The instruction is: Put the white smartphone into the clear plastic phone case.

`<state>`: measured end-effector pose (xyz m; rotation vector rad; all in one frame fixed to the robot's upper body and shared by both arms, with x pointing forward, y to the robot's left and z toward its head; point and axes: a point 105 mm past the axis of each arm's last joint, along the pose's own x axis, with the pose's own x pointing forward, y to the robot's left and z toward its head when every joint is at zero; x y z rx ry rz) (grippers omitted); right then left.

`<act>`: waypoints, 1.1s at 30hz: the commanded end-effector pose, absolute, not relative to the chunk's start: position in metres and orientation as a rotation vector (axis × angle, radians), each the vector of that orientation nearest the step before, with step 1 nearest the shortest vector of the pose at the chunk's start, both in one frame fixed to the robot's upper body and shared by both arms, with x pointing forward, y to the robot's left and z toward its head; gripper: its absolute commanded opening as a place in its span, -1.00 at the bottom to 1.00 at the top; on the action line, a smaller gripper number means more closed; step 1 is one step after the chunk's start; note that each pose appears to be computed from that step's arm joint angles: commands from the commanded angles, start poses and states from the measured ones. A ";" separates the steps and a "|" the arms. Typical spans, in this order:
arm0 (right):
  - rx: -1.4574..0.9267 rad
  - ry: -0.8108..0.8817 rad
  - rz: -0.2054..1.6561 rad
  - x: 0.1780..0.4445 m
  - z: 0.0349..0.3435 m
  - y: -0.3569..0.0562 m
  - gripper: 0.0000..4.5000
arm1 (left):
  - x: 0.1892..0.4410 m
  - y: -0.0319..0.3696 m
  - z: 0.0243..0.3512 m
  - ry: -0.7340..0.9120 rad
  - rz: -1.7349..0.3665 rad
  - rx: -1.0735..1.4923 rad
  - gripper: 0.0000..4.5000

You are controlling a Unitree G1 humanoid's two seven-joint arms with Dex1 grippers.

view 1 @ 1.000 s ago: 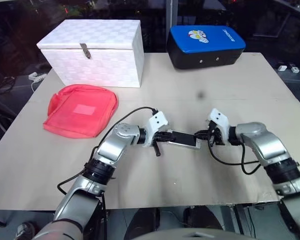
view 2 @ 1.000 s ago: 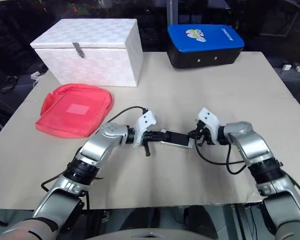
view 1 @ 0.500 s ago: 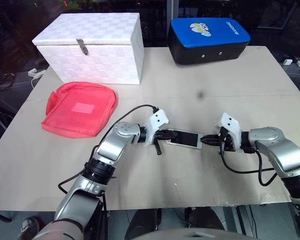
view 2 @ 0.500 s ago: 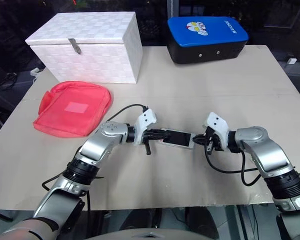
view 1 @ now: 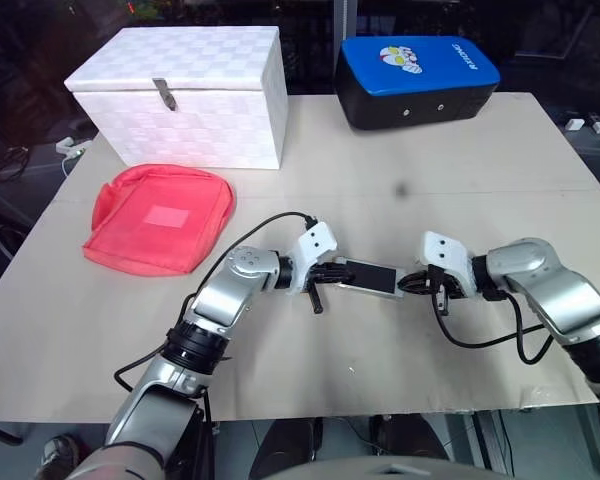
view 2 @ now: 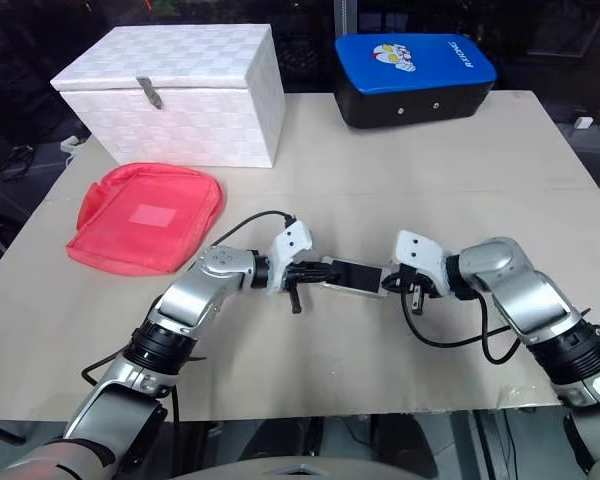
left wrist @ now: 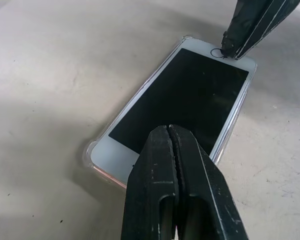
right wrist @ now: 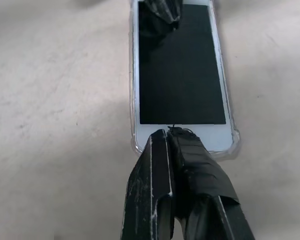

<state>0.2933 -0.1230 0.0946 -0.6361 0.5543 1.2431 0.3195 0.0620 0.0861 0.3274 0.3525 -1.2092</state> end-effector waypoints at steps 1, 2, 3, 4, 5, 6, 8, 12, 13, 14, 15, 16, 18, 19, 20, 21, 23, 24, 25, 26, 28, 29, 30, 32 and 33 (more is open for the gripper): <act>-0.668 0.812 1.283 0.275 0.040 -0.138 -0.98 | 0.314 0.062 0.076 0.396 -1.216 0.328 -1.00; -0.688 0.823 1.285 0.276 0.035 -0.139 -0.98 | 0.314 0.062 0.076 0.396 -1.216 0.330 -1.00; -0.709 0.832 1.284 0.277 0.031 -0.140 -0.98 | 0.314 0.063 0.076 0.396 -1.215 0.331 -1.00; -0.748 0.840 1.279 0.278 0.027 -0.144 -0.98 | 0.314 0.063 0.076 0.396 -1.214 0.331 -1.00; -0.783 0.848 1.276 0.279 0.023 -0.146 -0.98 | 0.314 0.063 0.076 0.396 -1.213 0.331 -1.00; -0.810 0.849 1.270 0.281 0.020 -0.148 -0.98 | 0.314 0.063 0.076 0.397 -1.211 0.331 -1.00; -0.855 0.852 1.264 0.283 0.014 -0.150 -0.98 | 0.313 0.063 0.075 0.398 -1.210 0.330 -1.00; -0.841 0.842 1.294 0.277 0.008 -0.145 -0.98 | 0.311 0.061 0.074 0.401 -1.213 0.320 -1.00; -0.786 0.818 1.288 0.277 0.010 -0.139 -0.98 | 0.311 0.060 0.075 0.398 -1.212 0.316 -1.00; -0.741 0.787 1.277 0.278 0.013 -0.133 -0.98 | 0.311 0.059 0.076 0.394 -1.209 0.309 -1.00; -0.706 0.736 1.261 0.281 0.017 -0.128 -0.98 | 0.311 0.059 0.077 0.389 -1.205 0.299 -1.00; -0.666 0.660 1.232 0.287 0.027 -0.123 -0.98 | 0.312 0.058 0.078 0.381 -1.202 0.288 -1.00; -0.576 0.450 1.123 0.302 0.059 -0.121 -0.98 | 0.312 0.058 0.087 0.331 -1.197 0.244 -1.00; -0.495 0.330 1.077 0.306 0.078 -0.120 -0.98 | 0.312 0.058 0.093 0.293 -1.192 0.212 -1.00; -0.430 0.214 1.037 0.307 0.095 -0.120 -0.98 | 0.313 0.059 0.100 0.253 -1.187 0.180 -1.00; -0.390 0.143 1.013 0.307 0.105 -0.120 -0.98 | 0.312 0.060 0.104 0.229 -1.183 0.161 -1.00; -0.297 0.085 0.971 0.298 0.118 -0.128 -0.87 | 0.313 0.064 0.123 0.154 -1.152 0.057 -0.89; -0.279 0.071 0.943 0.294 0.122 -0.132 -0.74 | 0.313 0.067 0.129 0.133 -1.135 0.019 -0.76; -0.270 0.050 0.940 0.287 0.126 -0.134 -0.53 | 0.312 0.071 0.135 0.112 -1.125 -0.002 -0.60; -0.282 0.029 0.915 0.283 0.129 -0.136 -0.46 | 0.311 0.074 0.139 0.098 -1.116 -0.011 -0.49; -0.280 0.017 0.879 0.273 0.133 -0.144 -0.12 | 0.307 0.083 0.146 0.067 -1.106 -0.010 -0.17; -0.281 0.012 0.852 0.268 0.136 -0.151 0.06 | 0.304 0.088 0.150 0.055 -1.098 -0.012 0.00; -0.280 0.009 0.836 0.265 0.138 -0.154 0.23 | 0.303 0.091 0.152 0.048 -1.093 -0.013 0.16; -0.273 0.016 0.818 0.258 0.141 -0.161 0.72 | 0.299 0.098 0.154 0.052 -1.085 -0.013 0.64; -0.282 0.047 0.800 0.245 0.140 -0.174 0.95 | 0.291 0.112 0.153 0.075 -1.064 -0.006 0.90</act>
